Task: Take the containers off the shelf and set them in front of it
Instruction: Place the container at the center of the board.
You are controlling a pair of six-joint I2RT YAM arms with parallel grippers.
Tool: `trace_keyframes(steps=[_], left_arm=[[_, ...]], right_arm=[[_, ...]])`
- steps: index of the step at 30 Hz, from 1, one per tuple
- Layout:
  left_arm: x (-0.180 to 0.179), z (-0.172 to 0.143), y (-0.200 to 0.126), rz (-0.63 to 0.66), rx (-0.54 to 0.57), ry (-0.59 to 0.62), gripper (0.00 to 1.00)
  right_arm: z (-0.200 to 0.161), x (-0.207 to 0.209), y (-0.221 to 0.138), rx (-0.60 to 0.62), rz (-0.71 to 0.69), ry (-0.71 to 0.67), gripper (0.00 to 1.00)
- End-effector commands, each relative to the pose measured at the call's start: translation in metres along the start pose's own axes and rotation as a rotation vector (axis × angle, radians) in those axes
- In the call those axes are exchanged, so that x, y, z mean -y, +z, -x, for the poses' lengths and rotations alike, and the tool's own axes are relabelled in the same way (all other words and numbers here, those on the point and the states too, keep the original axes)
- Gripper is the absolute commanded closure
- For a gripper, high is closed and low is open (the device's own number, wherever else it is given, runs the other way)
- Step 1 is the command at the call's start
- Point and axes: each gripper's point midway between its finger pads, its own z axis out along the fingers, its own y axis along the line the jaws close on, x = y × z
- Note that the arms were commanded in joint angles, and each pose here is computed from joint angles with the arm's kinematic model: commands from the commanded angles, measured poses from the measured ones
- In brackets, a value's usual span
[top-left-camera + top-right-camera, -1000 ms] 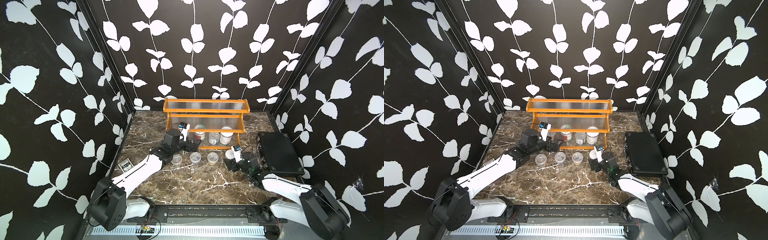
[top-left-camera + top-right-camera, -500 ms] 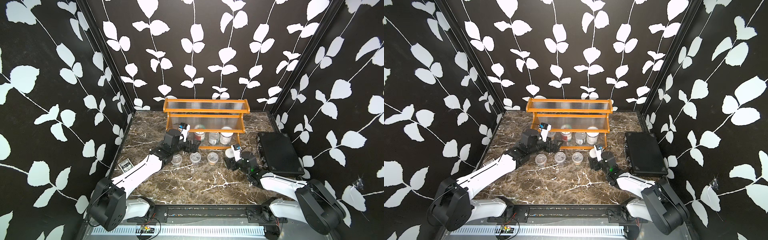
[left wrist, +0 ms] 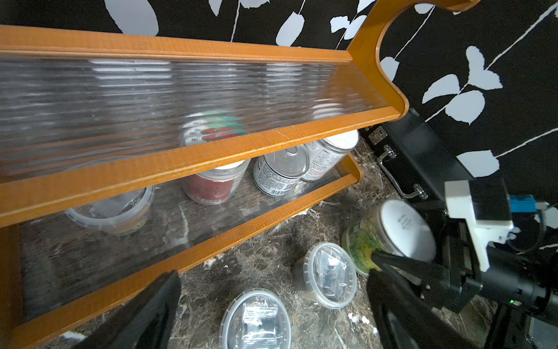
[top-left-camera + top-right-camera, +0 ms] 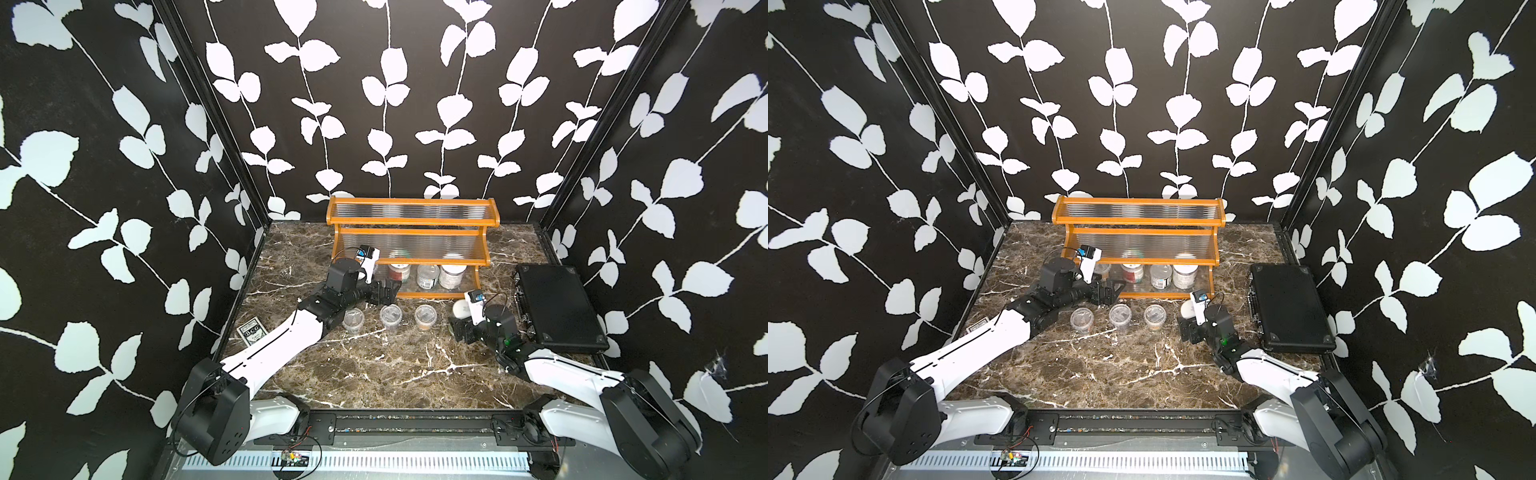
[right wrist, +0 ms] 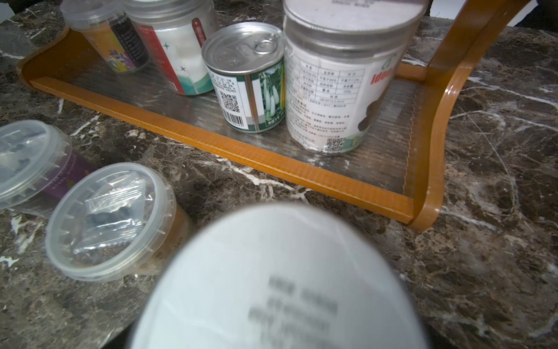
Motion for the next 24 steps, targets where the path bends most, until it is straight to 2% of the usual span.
trace_keyframes(steps=[1, 4, 11, 17, 24], left_arm=[[-0.001, 0.006, -0.006, 0.007, 0.016, 0.017, 0.01], [-0.001, 0.006, -0.004, 0.009, 0.012, 0.014, 0.01], [-0.010, -0.005, -0.005, 0.049, -0.015, 0.007, 0.01], [-0.036, -0.025, -0.016, 0.196, -0.063, 0.004, 0.01], [-0.068, -0.040, -0.028, 0.358, -0.040, 0.018, 0.01]], right_arm=[[0.010, -0.002, -0.006, 0.032, 0.005, 0.005, 0.03], [0.018, -0.001, -0.012, 0.047, -0.007, 0.005, 0.00], [0.042, 0.009, -0.032, 0.099, -0.071, -0.009, 0.00], [0.062, 0.015, -0.046, 0.144, -0.104, -0.021, 0.00], [0.089, 0.014, -0.061, 0.206, -0.105, -0.029, 0.00]])
